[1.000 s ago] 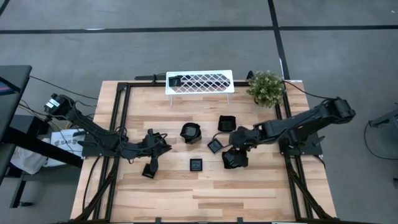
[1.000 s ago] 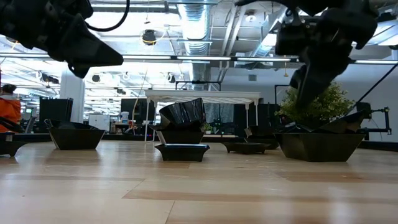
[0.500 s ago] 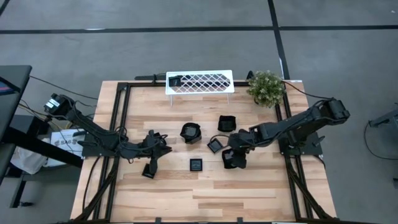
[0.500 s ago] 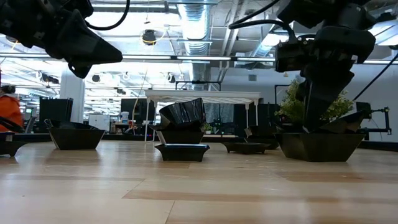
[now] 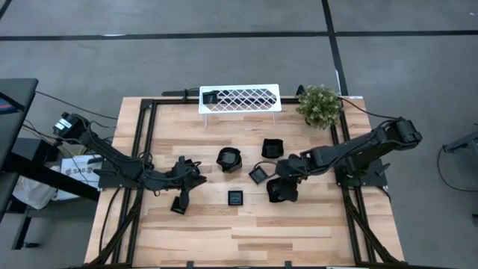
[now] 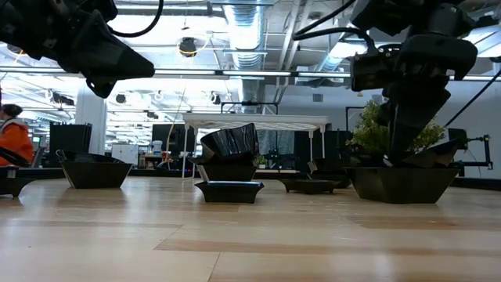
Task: Pick & Place Mini shaped plates
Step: Stack the black square plate on top of the black square plate on the shelf
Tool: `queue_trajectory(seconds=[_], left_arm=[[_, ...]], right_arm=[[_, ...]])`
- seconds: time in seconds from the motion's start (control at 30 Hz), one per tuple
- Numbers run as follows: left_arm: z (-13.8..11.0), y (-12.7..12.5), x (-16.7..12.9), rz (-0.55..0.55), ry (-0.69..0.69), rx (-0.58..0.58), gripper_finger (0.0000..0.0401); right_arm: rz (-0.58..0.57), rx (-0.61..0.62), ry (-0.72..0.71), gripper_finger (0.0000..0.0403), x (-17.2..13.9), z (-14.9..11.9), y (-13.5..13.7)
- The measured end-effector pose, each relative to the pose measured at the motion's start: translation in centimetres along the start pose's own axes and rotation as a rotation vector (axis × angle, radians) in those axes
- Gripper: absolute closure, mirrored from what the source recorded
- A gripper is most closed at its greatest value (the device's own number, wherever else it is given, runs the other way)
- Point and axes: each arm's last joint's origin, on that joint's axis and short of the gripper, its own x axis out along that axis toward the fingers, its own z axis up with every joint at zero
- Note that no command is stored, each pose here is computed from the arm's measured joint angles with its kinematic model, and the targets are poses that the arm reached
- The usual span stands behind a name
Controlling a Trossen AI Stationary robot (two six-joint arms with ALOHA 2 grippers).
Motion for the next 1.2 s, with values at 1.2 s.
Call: queue_trajectory(seconds=[1.2], left_arm=[[0.1, 0.0, 0.0, -0.002, -0.004, -0.003, 0.0357]], right_arm=[[-0.070, 0.035, -0.013, 0.0287, -1.3, 1.0, -1.6]])
